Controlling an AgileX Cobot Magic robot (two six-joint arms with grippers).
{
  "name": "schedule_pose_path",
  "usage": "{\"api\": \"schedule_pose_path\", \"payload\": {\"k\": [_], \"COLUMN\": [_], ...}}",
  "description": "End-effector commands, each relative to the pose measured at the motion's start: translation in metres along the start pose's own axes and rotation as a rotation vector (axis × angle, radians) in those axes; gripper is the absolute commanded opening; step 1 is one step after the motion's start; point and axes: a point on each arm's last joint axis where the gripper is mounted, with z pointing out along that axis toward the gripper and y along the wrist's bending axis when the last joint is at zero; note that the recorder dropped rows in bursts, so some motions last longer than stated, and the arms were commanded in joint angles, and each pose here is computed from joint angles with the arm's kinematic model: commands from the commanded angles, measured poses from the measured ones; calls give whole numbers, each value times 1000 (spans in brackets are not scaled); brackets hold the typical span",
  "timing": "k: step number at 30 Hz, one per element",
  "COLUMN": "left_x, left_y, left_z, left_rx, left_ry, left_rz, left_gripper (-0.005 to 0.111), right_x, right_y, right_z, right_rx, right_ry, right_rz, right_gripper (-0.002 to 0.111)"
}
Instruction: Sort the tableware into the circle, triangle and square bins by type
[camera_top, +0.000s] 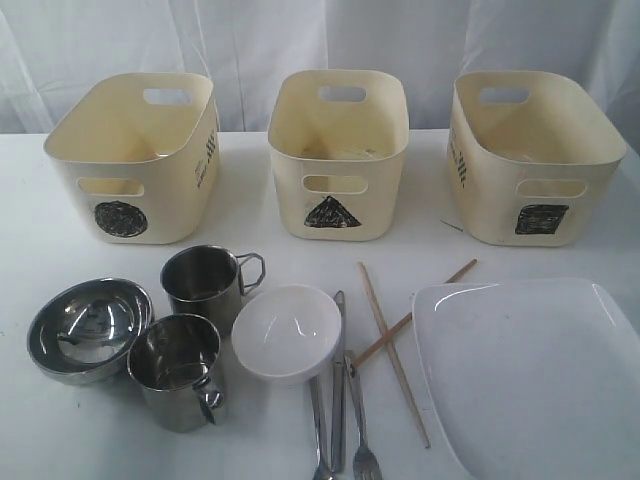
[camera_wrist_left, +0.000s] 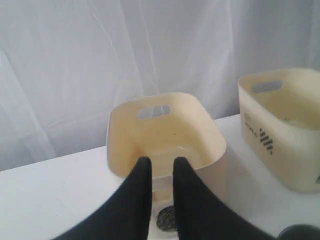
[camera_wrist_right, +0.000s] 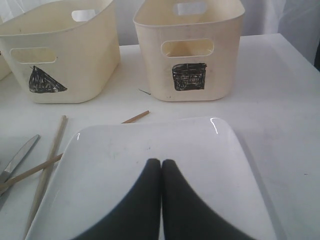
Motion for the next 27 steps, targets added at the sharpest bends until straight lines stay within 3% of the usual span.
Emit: {"api": "schedule_pose_path", "payload": {"k": [1,3,4,5,7,9,12,15,19,27], "left_x": [17,28,35,37,30,17,2,2,10,12], "left_y": [-12,-14,-11,-10,-10,-17,-30,-37,-39,-37], "left_z": [0,-3,-7,-9,-11,-10,-12,-16,-15,-13], "left_rx": [-5,-31,-117,-149,-163,-125,17,127,143,147], "left_ry": [122,290,448,511,587,595,664,805,909,922], "left_rz": [74,-45,-205,-223,-186,-242,-250,-194,-171,-120], "left_gripper": [23,23,23,23,23,23,23,23,23,23], "right_x": [1,1,1,1,1,1,1,1,1,1], "right_y": [0,0,0,0,0,0,0,0,0,0], "right_z": [0,0,0,0,0,0,0,0,0,0], "right_rx": [0,0,0,0,0,0,0,0,0,0], "right_ry": [0,0,0,0,0,0,0,0,0,0], "right_rz": [-2,-2,-2,-2,-2,-2,-2,-2,-2,-2], "right_gripper": [0,0,0,0,0,0,0,0,0,0]}}
